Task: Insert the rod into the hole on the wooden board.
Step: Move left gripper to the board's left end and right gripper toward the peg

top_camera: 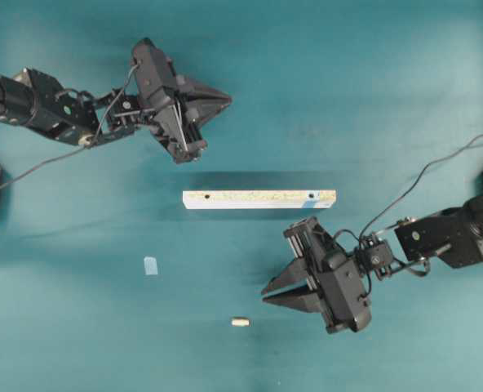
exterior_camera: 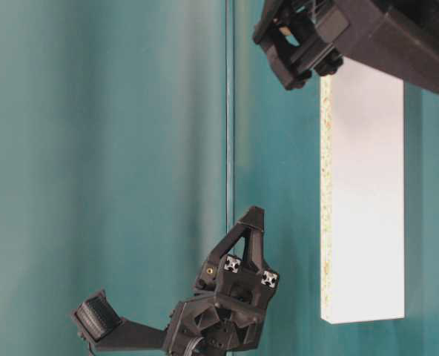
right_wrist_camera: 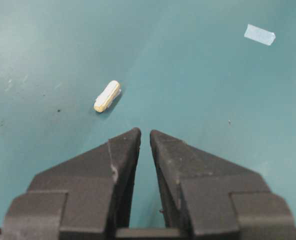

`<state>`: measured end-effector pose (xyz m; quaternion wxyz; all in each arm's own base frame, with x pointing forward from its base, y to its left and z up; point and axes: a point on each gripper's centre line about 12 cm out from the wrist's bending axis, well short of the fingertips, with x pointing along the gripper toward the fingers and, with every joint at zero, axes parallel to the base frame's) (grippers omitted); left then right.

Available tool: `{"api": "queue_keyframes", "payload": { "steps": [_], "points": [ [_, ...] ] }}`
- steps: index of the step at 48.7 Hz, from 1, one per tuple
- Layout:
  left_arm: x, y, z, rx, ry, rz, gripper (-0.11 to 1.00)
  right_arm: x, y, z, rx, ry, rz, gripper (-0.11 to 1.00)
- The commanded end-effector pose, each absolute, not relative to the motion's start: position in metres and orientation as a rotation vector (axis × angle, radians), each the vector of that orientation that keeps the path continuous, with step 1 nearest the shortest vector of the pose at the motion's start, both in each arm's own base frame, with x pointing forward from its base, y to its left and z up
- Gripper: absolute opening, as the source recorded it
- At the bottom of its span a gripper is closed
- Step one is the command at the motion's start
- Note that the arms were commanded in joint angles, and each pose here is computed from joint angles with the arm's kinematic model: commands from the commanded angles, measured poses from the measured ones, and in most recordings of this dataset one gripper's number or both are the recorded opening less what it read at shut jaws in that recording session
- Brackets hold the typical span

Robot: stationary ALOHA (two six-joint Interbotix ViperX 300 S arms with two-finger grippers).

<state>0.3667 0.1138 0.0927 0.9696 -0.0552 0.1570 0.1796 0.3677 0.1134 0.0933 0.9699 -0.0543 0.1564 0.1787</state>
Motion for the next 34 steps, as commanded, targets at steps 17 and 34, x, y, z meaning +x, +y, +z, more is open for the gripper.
{"api": "queue_keyframes", "payload": {
  "steps": [17,34],
  "points": [
    [0.373,0.099,0.173,-0.076,0.368,0.278,0.09,0.376,0.119,0.172,-0.089,0.354,0.343,0.0],
    [0.366,0.032,0.193,-0.044,0.542,0.096,0.1,0.396,0.116,0.206,0.02,0.733,0.204,0.0]
  ]
}}
